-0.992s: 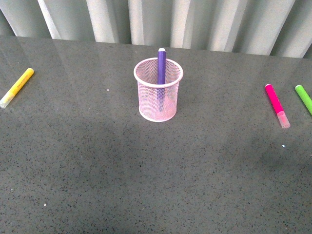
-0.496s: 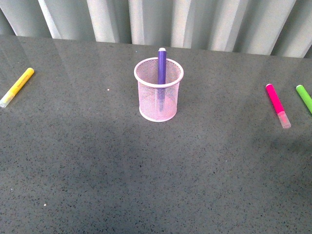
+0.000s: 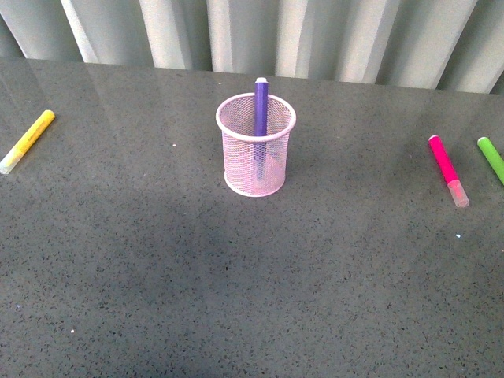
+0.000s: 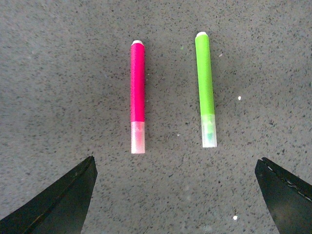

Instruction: Insert purple and pink pens into pink cup

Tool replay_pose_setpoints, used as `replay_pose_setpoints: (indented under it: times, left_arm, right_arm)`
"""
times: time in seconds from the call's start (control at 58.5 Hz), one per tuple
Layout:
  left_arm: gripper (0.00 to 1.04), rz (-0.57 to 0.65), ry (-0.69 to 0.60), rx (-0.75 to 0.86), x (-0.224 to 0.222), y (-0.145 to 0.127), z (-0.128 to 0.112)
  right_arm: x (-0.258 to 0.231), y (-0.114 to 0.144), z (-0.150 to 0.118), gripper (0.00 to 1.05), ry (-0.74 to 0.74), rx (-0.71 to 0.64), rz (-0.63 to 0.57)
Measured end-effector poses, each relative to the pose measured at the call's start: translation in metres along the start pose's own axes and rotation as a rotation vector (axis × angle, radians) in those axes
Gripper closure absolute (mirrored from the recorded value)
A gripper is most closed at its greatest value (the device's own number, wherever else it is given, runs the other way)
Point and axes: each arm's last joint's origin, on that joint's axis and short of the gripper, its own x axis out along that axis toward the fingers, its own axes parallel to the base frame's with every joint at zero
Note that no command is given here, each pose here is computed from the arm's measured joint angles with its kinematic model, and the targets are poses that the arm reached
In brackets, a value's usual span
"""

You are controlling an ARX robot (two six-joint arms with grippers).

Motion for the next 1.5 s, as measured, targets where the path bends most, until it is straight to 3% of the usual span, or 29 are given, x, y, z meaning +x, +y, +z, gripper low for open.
replay_pose_setpoints:
  times: [0.274, 0.701, 1.505]
  left_arm:
    - [0.07, 0.000, 0.000, 0.000, 0.000, 0.000, 0.000]
    - [0.07, 0.000, 0.000, 0.000, 0.000, 0.000, 0.000]
    - [0.07, 0.000, 0.000, 0.000, 0.000, 0.000, 0.000]
  right_arm:
    - [0.039, 0.014, 0.022, 0.07, 0.039, -0.072, -0.016]
    - [0.093, 0.032, 0.043, 0.07, 0.072, -0.063, -0.035]
    - [0.136, 0.052, 0.040, 0.07, 0.116, -0.039, -0.024]
